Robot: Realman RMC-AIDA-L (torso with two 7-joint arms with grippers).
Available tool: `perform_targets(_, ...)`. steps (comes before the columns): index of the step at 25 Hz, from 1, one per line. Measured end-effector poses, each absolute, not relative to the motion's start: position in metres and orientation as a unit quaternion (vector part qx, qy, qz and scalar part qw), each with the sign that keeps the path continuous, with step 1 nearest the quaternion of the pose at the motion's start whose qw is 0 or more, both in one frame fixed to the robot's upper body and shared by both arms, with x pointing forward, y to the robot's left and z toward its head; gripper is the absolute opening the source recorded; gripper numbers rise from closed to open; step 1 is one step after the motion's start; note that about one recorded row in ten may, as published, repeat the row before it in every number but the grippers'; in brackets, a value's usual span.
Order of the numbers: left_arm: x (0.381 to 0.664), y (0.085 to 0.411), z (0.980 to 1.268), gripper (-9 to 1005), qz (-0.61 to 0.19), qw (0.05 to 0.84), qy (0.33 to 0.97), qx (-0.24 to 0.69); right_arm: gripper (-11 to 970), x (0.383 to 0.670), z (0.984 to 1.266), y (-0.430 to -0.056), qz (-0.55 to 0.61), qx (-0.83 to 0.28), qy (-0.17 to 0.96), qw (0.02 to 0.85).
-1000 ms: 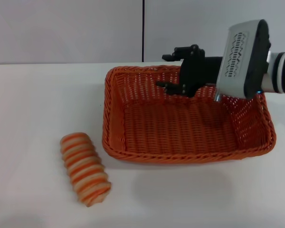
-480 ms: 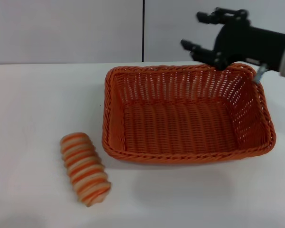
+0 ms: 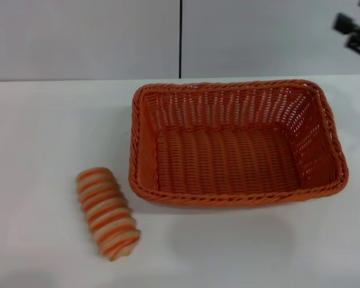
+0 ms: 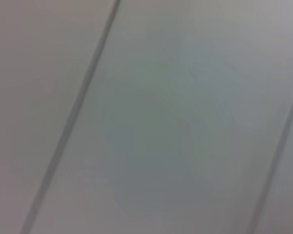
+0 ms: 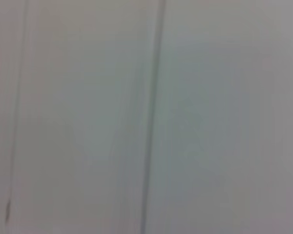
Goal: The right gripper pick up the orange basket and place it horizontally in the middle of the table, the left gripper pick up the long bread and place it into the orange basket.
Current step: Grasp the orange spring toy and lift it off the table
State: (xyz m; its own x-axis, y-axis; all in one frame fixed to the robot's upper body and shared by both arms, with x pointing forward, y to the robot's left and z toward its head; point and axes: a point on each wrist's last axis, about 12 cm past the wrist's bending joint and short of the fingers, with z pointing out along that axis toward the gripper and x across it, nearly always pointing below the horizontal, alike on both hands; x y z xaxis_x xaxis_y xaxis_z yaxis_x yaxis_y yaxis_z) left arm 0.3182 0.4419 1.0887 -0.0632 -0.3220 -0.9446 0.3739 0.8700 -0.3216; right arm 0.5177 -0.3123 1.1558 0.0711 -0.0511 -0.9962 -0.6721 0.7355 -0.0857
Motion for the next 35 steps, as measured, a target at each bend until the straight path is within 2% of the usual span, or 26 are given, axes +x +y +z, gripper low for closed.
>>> perform_targets(4,0.339,0.448,1.112,774,-0.307,0.599,0.739,0.039,611,0.502,1.148,-0.346,0.258,-0.212,0.627,0.703)
perform_targets(8,0.363,0.44,1.129,773,-0.342,0.514,0.784,0.062,610,0.485,1.137,-0.372,0.249,-0.17,0.615,0.729)
perform_targets(10,0.385,0.425,1.138,773,-0.356,0.442,0.819,0.087,610,0.475,1.129,-0.385,0.242,-0.141,0.608,0.743)
perform_targets(13,0.4,0.413,1.14,772,-0.366,0.397,0.836,0.101,611,0.47,1.125,-0.393,0.236,-0.122,0.607,0.749)
perform_targets(15,0.428,0.389,1.139,772,-0.392,0.333,0.849,0.121,611,0.465,1.123,-0.399,0.226,-0.112,0.609,0.752)
perform_targets(19,0.442,0.376,1.134,771,-0.4,0.313,0.852,0.126,611,0.463,1.123,-0.401,0.223,-0.111,0.609,0.753)
perform_targets(20,0.453,0.365,1.126,771,-0.406,0.295,0.856,0.127,611,0.463,1.122,-0.401,0.223,-0.11,0.61,0.752)
perform_targets(22,0.453,0.365,1.126,770,-0.406,0.295,0.856,0.127,611,0.462,1.121,-0.401,0.223,-0.109,0.611,0.752)
perform_targets(23,0.465,0.351,1.113,770,-0.403,0.275,0.863,0.131,611,0.462,1.12,-0.401,0.224,-0.108,0.612,0.751)
perform_targets(35,0.469,0.346,1.088,767,-0.367,0.285,0.874,0.147,611,0.457,1.109,-0.404,0.223,-0.085,0.617,0.75)
